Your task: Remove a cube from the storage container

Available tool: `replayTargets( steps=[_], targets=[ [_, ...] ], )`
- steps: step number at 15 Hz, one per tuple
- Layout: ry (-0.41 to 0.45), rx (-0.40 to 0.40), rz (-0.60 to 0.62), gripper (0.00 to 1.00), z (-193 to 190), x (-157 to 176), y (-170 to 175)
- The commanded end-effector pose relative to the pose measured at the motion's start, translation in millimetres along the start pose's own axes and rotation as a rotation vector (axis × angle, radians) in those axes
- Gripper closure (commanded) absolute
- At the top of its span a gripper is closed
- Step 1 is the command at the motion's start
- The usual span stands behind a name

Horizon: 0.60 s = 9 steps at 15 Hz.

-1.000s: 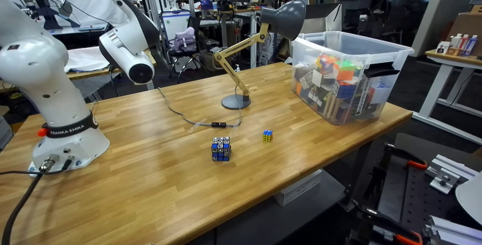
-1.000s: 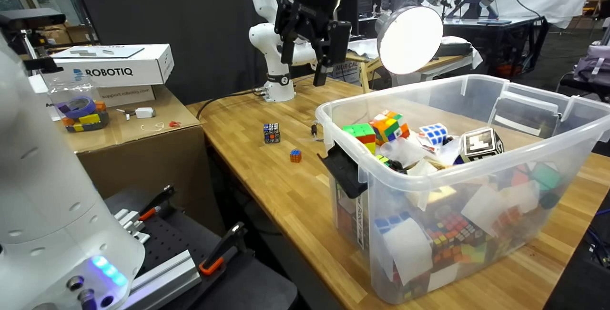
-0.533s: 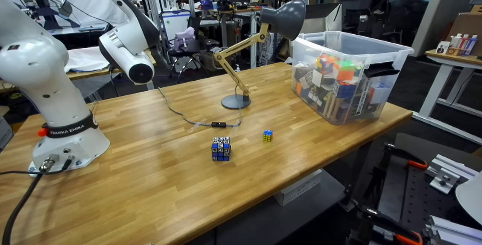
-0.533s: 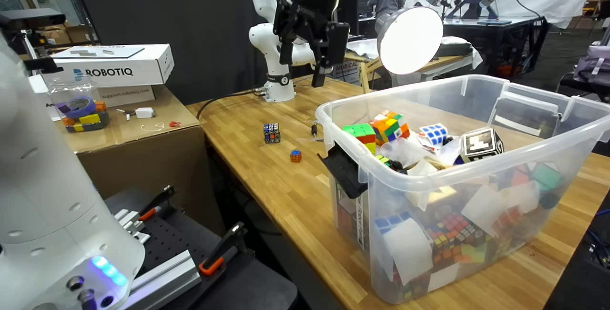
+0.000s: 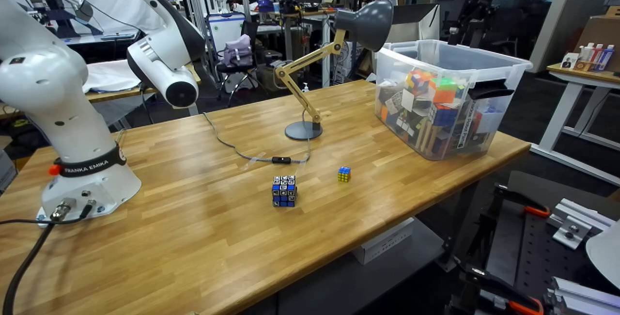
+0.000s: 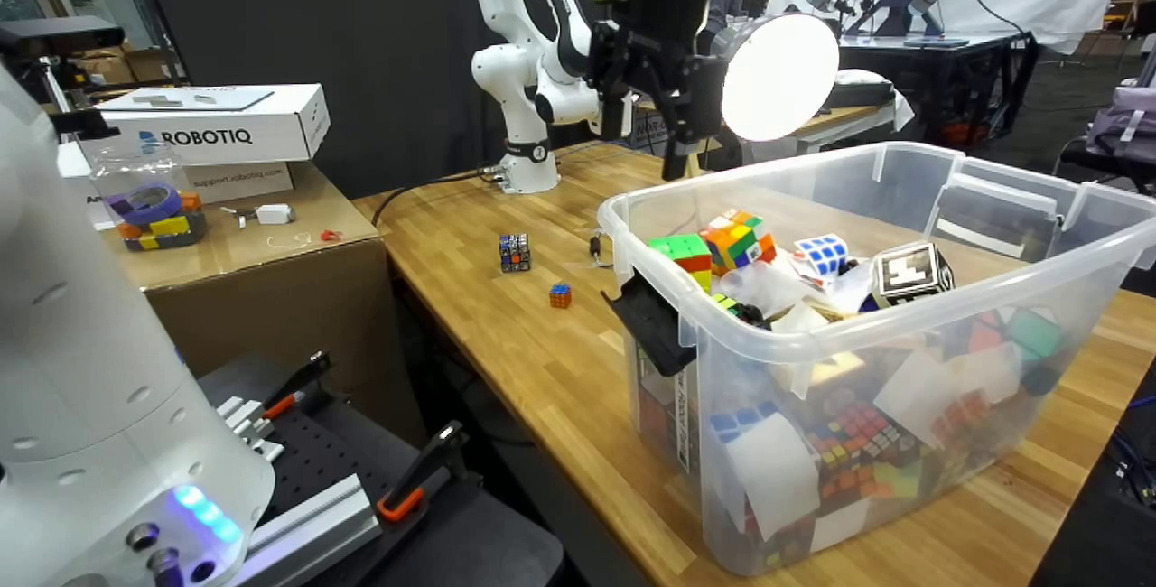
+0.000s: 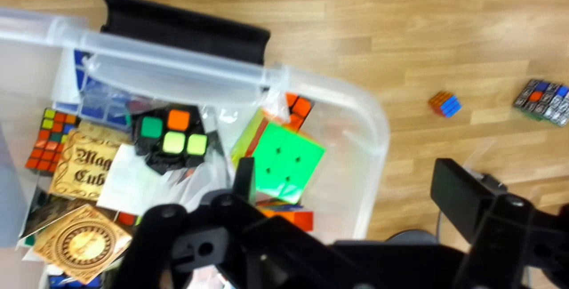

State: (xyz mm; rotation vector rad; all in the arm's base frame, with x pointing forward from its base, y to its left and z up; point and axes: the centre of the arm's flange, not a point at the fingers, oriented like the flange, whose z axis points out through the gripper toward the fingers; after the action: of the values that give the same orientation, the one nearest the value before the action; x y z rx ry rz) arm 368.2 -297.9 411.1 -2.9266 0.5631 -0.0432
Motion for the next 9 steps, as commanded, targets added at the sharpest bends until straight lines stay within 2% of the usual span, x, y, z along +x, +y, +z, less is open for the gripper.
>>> replayTargets(
  steps=[1, 4, 5, 7, 9],
  targets=[
    [0.042, -0.068, 0.112, 0.00, 2.4, 57.3, 24.5],
    [0.057, -0.076, 0.149, 0.00, 1.0, 92.6, 28.5],
    [0.061, -0.081, 0.117, 0.00, 5.1, 68.9, 22.4],
    [0.063, -0.089, 0.127, 0.00, 7.8, 84.4, 22.3],
    [0.061, -0.091, 0.132, 0.00, 8.8, 85.2, 24.9]
  ],
)
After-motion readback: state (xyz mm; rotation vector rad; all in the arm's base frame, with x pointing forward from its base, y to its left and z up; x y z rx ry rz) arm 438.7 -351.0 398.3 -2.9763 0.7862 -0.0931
